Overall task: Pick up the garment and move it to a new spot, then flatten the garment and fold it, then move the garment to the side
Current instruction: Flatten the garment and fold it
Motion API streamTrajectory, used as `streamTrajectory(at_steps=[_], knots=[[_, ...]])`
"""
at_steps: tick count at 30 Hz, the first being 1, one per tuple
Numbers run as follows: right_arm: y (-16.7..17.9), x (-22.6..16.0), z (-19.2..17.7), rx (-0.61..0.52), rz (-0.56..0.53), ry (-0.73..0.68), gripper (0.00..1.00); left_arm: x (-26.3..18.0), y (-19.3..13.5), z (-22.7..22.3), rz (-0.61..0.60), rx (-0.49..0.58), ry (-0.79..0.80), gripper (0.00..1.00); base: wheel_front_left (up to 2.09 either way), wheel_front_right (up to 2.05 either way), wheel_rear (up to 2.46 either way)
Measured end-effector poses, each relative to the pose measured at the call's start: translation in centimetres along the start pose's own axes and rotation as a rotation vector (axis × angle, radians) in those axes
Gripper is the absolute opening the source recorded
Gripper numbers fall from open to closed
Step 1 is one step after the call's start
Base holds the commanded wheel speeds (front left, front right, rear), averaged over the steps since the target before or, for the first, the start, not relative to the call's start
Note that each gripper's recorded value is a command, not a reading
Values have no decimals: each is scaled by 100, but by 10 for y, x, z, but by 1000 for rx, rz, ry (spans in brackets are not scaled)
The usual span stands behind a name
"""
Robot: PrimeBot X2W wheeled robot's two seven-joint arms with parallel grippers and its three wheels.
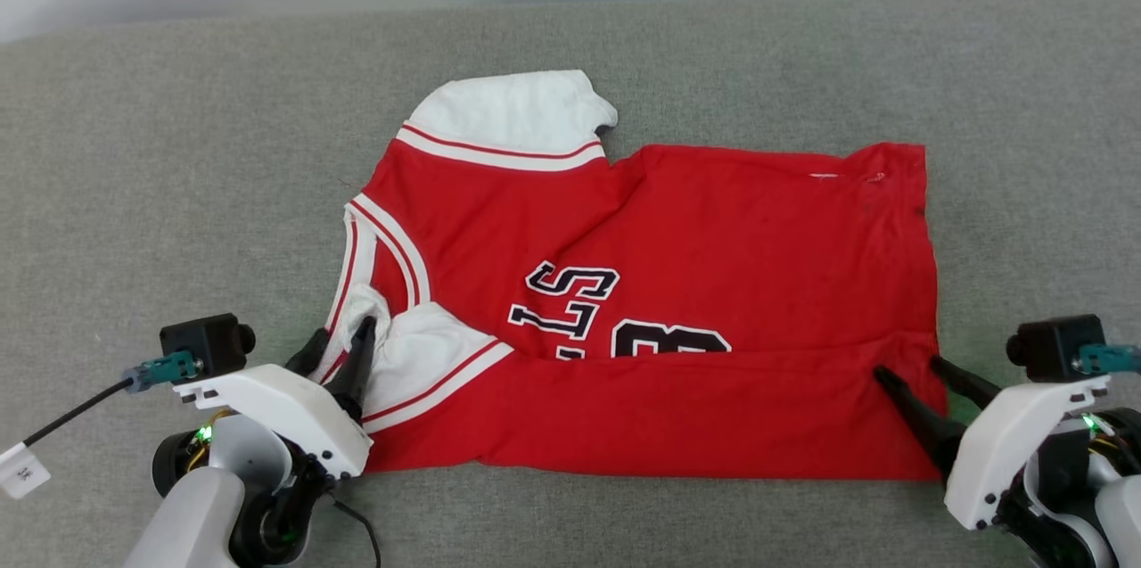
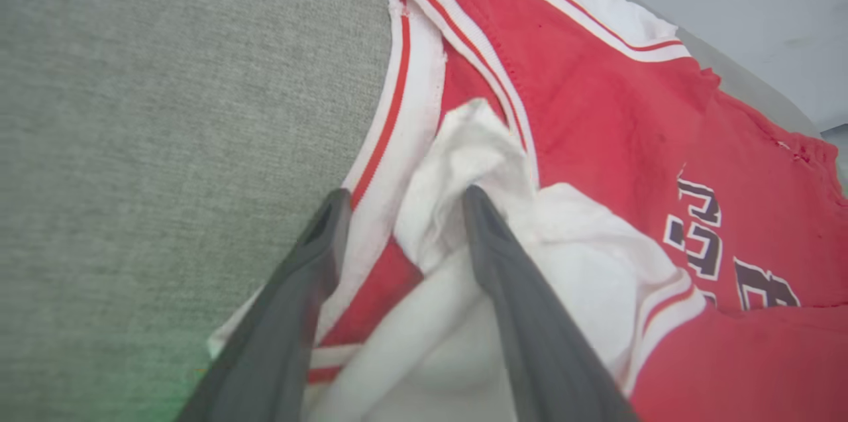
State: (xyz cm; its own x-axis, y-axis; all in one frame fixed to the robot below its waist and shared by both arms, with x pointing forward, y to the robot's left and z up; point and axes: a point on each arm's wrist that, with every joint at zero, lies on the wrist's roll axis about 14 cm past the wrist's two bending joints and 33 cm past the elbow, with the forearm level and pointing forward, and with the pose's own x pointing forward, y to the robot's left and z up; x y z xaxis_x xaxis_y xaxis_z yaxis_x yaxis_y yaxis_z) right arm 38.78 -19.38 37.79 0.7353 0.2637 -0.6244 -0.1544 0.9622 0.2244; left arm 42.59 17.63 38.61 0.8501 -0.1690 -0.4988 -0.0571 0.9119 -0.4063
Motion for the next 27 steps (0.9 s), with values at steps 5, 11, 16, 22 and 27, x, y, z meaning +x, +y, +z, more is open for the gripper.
streamTrajectory(at_steps=[5,11,16,22,27], knots=[[4,-18,23,-25,1,-170,100,-13,11,18,24,20,-44,100,0,0,0],[5,-55,67,-87,-30,-436,100,-34,14,55,18,80,-101,100,0,0,0],[9,-88,90,-119,-68,-607,100,-54,8,75,-20,155,-65,100,0,0,0],[12,-116,104,-144,-116,-697,100,-67,9,65,-31,235,129,100,0,0,0],[10,-120,106,-135,-140,-709,100,-67,11,29,-28,221,339,100,0,0,0]])
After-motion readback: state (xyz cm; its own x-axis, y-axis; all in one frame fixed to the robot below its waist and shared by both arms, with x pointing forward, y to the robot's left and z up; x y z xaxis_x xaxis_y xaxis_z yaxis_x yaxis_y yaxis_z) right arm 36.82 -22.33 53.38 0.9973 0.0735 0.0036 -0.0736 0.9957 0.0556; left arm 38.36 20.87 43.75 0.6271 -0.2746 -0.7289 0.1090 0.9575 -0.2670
